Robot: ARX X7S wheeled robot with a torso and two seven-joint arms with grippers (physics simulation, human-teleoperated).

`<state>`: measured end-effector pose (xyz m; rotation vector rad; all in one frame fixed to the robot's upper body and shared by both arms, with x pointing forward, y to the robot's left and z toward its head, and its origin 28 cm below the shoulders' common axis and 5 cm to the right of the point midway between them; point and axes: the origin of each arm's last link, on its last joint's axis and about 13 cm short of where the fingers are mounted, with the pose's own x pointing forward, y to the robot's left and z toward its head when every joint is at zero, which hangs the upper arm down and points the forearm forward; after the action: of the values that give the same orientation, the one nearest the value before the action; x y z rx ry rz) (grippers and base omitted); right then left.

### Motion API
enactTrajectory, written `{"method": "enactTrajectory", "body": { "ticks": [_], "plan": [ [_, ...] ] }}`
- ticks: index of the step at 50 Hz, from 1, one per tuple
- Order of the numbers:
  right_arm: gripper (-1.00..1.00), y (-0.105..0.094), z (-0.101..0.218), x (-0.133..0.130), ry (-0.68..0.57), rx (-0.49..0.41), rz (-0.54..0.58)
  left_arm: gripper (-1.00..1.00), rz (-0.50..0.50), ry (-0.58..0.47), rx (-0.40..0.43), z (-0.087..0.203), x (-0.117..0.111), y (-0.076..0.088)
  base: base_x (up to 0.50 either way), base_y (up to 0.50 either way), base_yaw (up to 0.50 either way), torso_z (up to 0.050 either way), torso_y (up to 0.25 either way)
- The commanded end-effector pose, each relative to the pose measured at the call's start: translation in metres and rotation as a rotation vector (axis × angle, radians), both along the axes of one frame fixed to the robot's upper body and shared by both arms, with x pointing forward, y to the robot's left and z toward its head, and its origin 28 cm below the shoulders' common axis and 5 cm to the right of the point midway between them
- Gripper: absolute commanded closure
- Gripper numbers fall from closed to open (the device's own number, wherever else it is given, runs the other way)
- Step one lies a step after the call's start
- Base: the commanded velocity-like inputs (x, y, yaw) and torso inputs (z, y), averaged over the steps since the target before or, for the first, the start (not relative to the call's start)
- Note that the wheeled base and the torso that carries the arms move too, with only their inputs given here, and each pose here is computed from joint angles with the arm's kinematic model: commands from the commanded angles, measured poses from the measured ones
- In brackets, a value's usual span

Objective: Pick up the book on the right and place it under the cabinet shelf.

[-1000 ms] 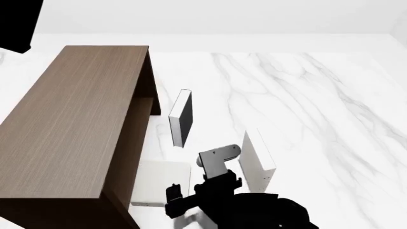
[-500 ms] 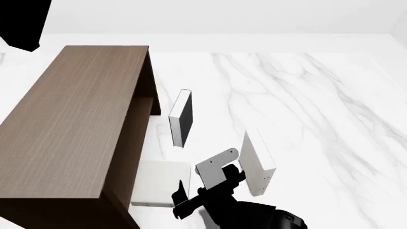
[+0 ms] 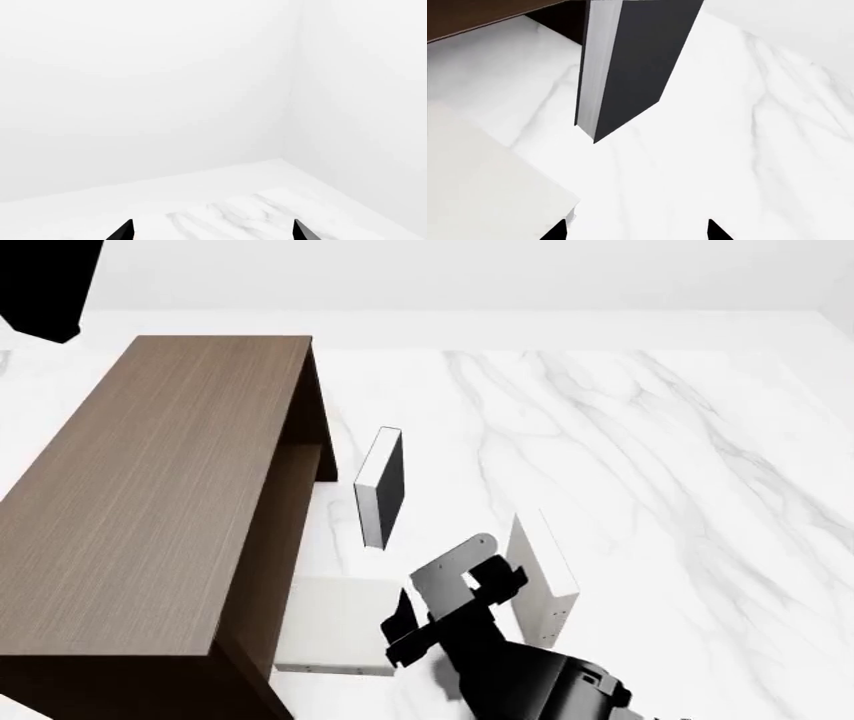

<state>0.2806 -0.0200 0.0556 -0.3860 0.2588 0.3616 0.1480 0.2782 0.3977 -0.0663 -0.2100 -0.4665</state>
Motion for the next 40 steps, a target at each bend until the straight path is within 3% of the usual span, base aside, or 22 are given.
{"method": "enactTrajectory", "body": {
  "ticks": [1, 17, 40],
  "plan": [
    [-1.00, -0.002, -0.008, 0.007, -0.025, -0.080, -0.027, -1.00, 0.002, -0.003, 0.000, 0.000, 0.000, 0.000, 0.00, 0.00, 0.00, 0.000, 0.000],
    [-1.00, -0.001, -0.020, 0.010, 0.000, -0.157, -0.025, -1.00, 0.004, -0.003, 0.001, 0.000, 0.000, 0.000, 0.00, 0.00, 0.00, 0.000, 0.000],
    [-1.00, -0.005, -0.031, 0.005, 0.030, -0.185, -0.008, -1.00, 0.002, -0.002, 0.003, 0.001, 0.000, -0.001, 0.00, 0.00, 0.00, 0.000, 0.000]
  ]
}}
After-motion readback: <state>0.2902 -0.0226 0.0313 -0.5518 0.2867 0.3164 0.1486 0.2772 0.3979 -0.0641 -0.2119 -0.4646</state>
